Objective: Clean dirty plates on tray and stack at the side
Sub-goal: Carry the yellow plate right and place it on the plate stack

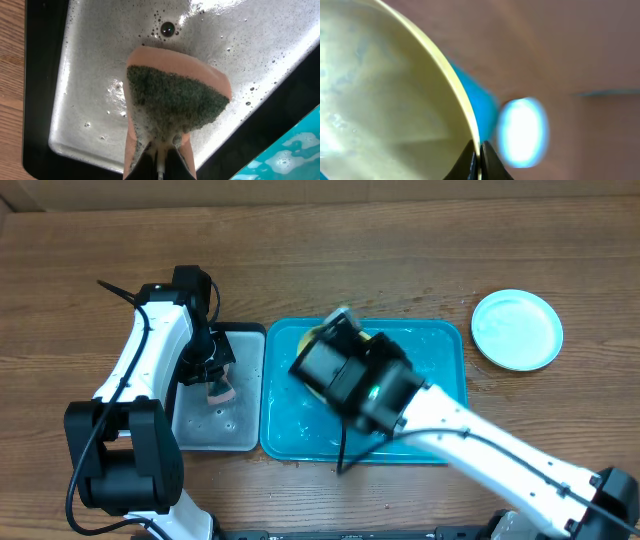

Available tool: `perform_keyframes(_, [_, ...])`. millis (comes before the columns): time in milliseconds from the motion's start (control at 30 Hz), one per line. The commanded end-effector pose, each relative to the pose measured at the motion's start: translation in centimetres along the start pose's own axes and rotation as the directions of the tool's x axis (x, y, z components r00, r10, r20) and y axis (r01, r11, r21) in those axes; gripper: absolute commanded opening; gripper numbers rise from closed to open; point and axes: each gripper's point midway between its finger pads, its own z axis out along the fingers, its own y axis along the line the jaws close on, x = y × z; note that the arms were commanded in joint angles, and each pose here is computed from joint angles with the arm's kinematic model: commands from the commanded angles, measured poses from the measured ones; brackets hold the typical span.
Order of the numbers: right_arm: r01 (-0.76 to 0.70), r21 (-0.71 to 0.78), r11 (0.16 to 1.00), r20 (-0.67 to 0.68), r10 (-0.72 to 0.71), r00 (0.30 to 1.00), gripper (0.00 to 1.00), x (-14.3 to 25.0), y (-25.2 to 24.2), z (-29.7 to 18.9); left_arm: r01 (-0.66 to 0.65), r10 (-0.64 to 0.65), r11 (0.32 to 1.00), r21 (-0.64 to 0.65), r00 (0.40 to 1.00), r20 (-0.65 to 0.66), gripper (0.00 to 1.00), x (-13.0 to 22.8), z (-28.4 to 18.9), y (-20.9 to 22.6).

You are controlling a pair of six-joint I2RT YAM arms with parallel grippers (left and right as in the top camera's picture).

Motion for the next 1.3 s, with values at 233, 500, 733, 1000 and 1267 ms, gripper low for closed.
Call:
perform_keyframes(233, [-0.740,-0.098,0.666,-0.382,0.661,0.646,0.04,4.8,-4.0,9.3,-0.011,0.011,1.000,0.013,1.000,0.001,0.04,-0.1,-0.1,0.0])
perform_keyframes(500, [-0.949,0.061,0.309,-0.436,0.864,0.253,0.04,11.0,-15.4,14.3,-0.011,0.011,1.000,0.016,1.000,0.006,0.04,-0.2,-0.1,0.0])
perform_keyframes(733, [-0.968,0.232,0.097,-0.429,0.903,-0.012,0.04,20.2,-22.1,16.8,-0.011,0.011,1.000,0.015,1.000,0.006,0.04,-0.2,-0.1,0.0])
perform_keyframes(1000, [-0.945,0.324,0.035,-0.457,0.881,-0.124,0.04,25.2,-22.7,19.4,-0.011,0.010,1.000,0.017,1.000,0.008,0.04,-0.2,-0.1,0.0])
perform_keyframes(1267, [-0.954,0.297,0.054,-0.490,0.866,-0.103,0.08,24.6,-21.3,22.6,-0.010,0.010,1.000,0.016,1.000,0.008,0.04,-0.2,-0.1,0.0])
